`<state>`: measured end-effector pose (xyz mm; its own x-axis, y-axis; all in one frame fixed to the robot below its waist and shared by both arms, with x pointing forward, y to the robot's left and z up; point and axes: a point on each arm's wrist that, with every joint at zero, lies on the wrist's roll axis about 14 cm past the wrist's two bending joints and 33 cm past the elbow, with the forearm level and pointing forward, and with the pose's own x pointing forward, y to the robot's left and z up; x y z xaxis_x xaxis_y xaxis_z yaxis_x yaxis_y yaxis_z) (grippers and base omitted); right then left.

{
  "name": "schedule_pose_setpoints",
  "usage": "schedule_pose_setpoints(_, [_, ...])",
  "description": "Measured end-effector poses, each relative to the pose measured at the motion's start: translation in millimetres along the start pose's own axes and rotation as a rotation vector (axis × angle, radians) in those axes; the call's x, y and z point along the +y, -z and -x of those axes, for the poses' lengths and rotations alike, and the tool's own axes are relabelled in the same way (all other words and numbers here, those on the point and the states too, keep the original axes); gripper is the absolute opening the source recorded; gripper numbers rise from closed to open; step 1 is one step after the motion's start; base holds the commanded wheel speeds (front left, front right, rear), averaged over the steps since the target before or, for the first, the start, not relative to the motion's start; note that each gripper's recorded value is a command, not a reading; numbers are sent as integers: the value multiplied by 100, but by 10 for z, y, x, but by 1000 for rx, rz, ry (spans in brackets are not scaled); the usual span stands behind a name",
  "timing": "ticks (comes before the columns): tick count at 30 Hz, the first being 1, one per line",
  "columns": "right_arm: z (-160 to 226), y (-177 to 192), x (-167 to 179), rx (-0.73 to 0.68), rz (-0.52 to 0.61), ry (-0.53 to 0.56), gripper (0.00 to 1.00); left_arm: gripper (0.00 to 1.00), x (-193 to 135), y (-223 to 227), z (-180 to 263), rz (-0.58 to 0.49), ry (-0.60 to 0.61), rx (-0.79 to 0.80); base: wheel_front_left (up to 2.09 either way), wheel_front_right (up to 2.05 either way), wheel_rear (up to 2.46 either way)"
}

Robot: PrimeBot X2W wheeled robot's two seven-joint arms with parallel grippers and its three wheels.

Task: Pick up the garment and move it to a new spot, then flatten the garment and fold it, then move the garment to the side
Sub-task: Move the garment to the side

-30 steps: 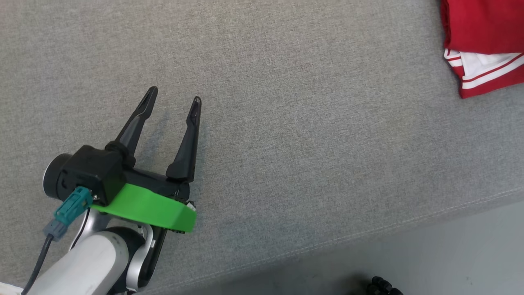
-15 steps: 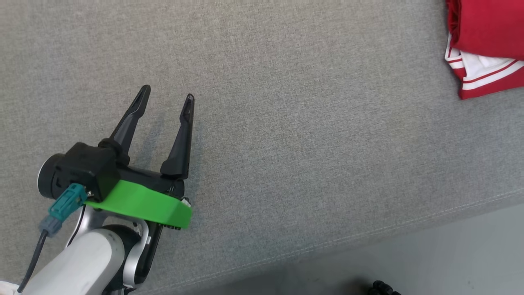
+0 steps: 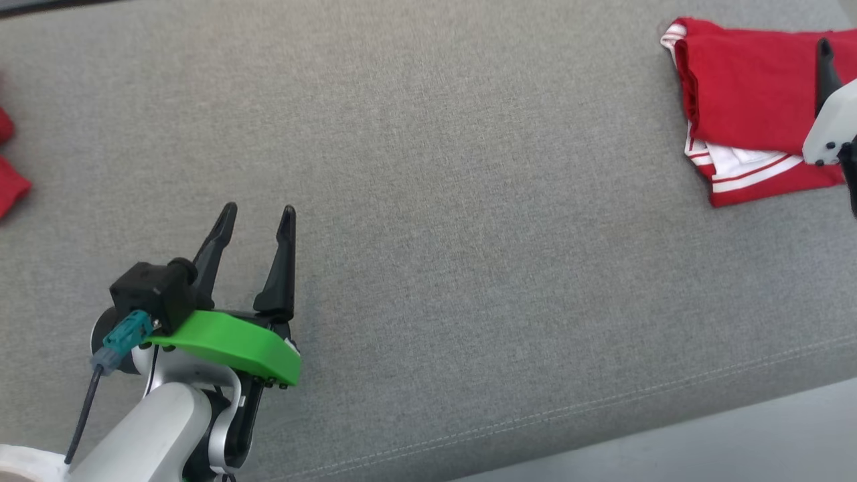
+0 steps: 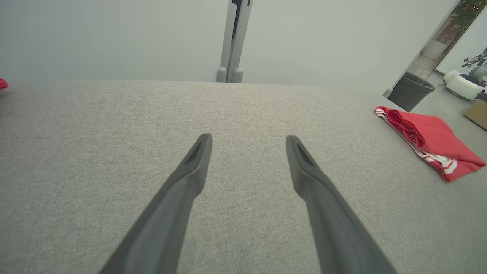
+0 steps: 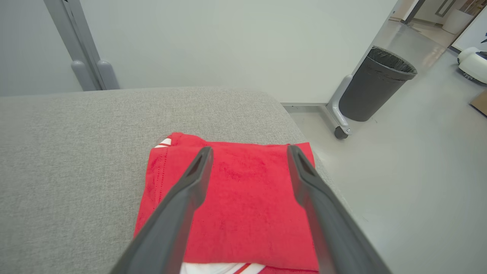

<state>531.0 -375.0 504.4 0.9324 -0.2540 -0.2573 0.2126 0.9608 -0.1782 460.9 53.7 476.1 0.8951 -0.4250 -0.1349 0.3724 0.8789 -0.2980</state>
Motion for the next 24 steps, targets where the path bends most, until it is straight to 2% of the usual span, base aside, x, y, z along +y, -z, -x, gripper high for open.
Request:
schedule_pose_setpoints(6, [408, -143, 299, -101, -43, -96, 100, 100, 127, -181, 334, 12, -102, -77, 0, 0, 0])
schedule_pose_setpoints(11, [704, -305, 511, -187, -94, -165, 100, 100, 235, -316, 629, -23, -172, -128, 0, 0, 0])
schedule_pose_setpoints(18, [1078, -552, 984, -306, -210, -291, 100, 100, 388, -489, 1024, -64, -248, -195, 0, 0, 0])
schedule_pose_setpoints(24, [1333, -657, 1291, -371, -247, -375, 100, 100, 544, -541, 1310, -95, -308, -224, 0, 0, 0])
